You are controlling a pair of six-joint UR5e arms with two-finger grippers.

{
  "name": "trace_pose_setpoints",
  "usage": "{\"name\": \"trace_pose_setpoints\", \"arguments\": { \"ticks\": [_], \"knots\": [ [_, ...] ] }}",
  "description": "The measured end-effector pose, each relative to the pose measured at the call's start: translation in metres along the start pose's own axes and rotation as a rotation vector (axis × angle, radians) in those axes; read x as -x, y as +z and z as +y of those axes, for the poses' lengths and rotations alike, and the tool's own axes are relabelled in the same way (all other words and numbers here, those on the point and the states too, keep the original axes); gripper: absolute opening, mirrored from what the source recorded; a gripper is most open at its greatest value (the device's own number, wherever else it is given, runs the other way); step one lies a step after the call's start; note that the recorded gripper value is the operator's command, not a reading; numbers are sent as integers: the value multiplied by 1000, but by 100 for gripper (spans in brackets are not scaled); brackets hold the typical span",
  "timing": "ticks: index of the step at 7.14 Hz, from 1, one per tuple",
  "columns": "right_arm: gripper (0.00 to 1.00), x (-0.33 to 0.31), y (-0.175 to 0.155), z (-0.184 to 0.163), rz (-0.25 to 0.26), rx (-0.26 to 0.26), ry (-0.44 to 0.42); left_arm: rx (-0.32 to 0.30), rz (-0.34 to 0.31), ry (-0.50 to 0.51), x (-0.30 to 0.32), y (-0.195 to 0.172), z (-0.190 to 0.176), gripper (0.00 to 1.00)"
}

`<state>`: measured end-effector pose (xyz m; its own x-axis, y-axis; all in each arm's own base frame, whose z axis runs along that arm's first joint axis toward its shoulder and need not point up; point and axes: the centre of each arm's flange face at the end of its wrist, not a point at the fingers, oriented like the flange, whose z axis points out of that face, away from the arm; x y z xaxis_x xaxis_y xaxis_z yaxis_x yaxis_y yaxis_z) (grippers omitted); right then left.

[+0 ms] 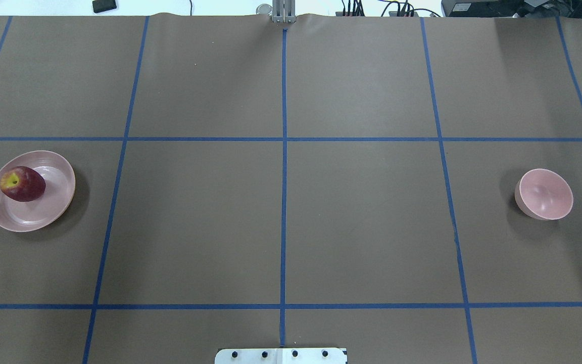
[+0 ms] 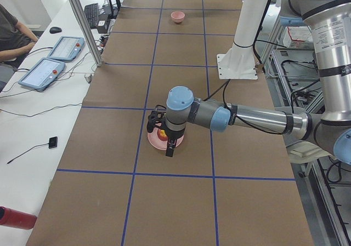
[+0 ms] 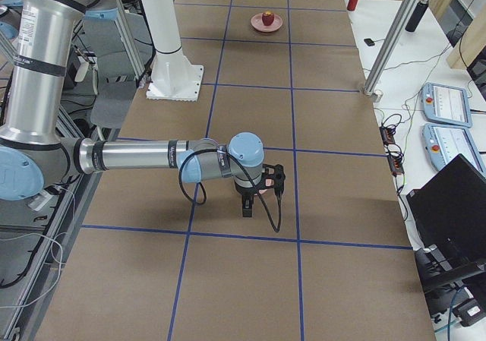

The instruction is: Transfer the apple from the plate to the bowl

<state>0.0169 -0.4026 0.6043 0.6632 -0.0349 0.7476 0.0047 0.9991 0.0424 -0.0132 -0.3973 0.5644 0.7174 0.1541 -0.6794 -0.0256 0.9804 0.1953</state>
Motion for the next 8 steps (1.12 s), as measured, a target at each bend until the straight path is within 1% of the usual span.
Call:
{"name": "trace_pose_setpoints", "arguments": {
  "ticks": [1,2,3,4,8],
  "knots": [
    [100,-4,-7,1,21,16,-22,0,2,5,-3,0,0,98],
    [100,-8,-16,-1,64,27,-32,-3,5,9,-6,-2,0,98],
    [100,-10,-21,-2,93,33,-36,-6,5,13,-8,-4,2,98],
    [100,-11,-22,-3,105,36,-33,-10,5,18,-9,-7,4,98],
    [100,-13,-16,-6,92,45,-17,-24,5,25,-18,-17,9,98]
  ]
}}
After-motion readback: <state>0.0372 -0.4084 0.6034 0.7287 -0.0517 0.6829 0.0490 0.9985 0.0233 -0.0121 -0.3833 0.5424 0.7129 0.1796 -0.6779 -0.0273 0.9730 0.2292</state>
